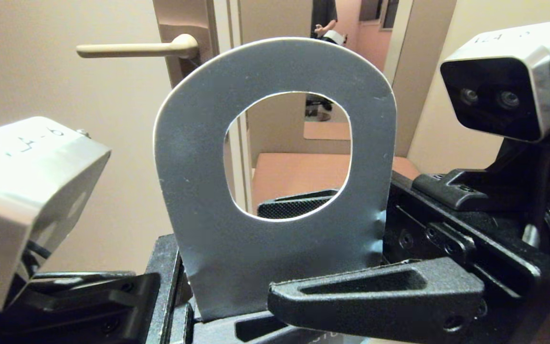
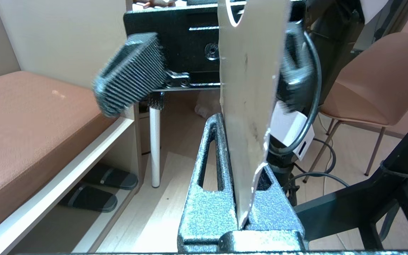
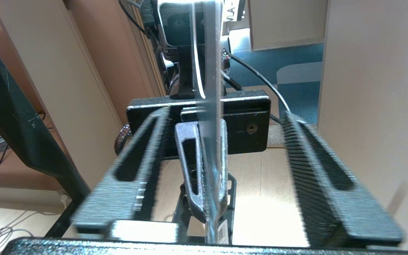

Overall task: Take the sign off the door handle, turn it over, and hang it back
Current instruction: Hand it to the other hand

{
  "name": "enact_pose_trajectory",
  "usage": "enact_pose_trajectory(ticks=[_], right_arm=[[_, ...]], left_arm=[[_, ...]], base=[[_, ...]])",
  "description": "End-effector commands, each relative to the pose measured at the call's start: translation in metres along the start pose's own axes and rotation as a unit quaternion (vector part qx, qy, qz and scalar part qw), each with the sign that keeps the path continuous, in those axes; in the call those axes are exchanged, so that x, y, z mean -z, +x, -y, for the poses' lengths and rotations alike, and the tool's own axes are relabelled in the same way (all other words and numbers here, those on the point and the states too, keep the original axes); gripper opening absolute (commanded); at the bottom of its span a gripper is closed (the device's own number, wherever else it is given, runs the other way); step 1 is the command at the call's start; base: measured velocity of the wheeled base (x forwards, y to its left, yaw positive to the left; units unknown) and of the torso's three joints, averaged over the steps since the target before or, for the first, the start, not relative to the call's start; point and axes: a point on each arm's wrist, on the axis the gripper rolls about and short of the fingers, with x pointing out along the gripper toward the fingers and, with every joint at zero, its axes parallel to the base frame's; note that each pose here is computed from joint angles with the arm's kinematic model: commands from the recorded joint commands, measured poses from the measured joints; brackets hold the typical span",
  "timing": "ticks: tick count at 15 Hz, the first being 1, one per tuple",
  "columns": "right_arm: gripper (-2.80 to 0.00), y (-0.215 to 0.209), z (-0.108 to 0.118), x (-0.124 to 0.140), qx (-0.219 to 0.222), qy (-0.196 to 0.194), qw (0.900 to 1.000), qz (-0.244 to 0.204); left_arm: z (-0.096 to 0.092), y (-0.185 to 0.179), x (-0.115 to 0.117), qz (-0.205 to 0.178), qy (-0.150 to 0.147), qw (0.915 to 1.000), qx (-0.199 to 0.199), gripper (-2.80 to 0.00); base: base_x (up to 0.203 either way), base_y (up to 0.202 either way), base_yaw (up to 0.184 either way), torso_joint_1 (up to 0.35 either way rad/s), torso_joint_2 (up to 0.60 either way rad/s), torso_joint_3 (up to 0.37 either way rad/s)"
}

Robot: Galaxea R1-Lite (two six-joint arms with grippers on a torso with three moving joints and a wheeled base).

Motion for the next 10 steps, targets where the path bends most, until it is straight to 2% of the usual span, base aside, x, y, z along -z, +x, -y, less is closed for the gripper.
enact_pose_trajectory(ticks=[1, 6, 10], right_arm=[[0.0, 0.0, -0.001, -0.001, -0.004, -0.002, 1.0, 0.002], [0.0, -0.012, -0.006, 0.007, 0.019, 0.008, 1.0, -0.001], [0.0, -0.027, -0.003, 0.004, 0.053, 0.002, 0.999, 0.01]], left_arm=[[0.0, -0.001, 0.001, -0.001, -0.001, 1.0, -0.001, -2.8], [-0.002, -0.011, 0.005, -0.002, -0.001, 0.9999, -0.014, -2.8], [-0.014, -0.017, 0.003, 0.004, 0.002, 0.9988, -0.049, -2.8]], base=[[0.0, 0.0, 0.0, 0.0, 0.0, 0.0], [0.0, 0.0, 0.0, 0.0, 0.0, 0.0], [0.0, 0.0, 0.0, 0.0, 0.0, 0.0]])
